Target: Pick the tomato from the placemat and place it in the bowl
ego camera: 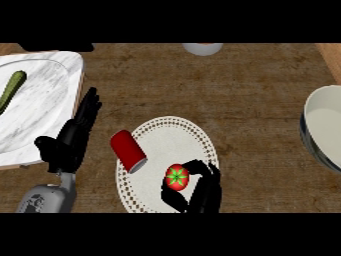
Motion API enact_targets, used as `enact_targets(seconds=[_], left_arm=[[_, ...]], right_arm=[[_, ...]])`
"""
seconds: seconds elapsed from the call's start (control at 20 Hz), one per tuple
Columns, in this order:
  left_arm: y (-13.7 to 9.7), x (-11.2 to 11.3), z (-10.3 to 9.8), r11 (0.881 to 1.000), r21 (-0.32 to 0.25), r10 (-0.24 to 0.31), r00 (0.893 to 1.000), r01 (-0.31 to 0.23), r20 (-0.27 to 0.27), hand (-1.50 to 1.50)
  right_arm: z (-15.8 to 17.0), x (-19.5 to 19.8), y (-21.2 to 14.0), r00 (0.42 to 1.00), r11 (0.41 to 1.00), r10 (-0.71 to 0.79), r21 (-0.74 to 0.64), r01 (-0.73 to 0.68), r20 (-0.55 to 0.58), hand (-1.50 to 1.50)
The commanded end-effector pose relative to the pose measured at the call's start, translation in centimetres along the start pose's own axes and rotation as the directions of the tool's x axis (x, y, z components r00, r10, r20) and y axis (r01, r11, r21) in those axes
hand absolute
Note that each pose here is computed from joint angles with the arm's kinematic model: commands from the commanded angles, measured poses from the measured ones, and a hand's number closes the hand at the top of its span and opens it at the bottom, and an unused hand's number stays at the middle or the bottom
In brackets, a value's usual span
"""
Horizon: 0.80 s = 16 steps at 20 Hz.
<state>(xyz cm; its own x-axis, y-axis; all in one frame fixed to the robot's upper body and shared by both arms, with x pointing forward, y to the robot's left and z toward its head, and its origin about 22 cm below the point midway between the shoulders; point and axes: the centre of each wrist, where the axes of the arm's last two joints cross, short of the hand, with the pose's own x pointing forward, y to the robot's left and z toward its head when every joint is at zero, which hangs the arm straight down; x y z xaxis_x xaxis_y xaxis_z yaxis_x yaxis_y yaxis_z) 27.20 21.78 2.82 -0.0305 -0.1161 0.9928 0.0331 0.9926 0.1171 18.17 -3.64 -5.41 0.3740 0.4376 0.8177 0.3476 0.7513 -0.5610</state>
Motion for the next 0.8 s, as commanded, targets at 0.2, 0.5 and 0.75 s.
enact_targets(seconds=[0.2,0.5,0.75], left_arm=[[-1.4,0.2,-0.2,0.999,-0.036,0.004,1.000,-0.004,-0.001,0.00],[-1.1,-0.2,0.7,1.000,-0.008,0.006,1.000,-0.006,-0.016,0.00],[-0.2,-0.7,-0.1,0.999,0.033,0.007,1.000,-0.006,-0.021,0.00]], right_arm=[[3.5,-0.7,-7.7,0.946,0.950,-0.032,0.305,-0.072,0.321,1.50],[0.4,2.7,-14.3,0.817,0.965,-0.176,0.259,0.034,0.549,1.50],[-1.5,6.9,-18.7,0.736,0.994,-0.071,0.112,-0.007,0.673,1.50]])
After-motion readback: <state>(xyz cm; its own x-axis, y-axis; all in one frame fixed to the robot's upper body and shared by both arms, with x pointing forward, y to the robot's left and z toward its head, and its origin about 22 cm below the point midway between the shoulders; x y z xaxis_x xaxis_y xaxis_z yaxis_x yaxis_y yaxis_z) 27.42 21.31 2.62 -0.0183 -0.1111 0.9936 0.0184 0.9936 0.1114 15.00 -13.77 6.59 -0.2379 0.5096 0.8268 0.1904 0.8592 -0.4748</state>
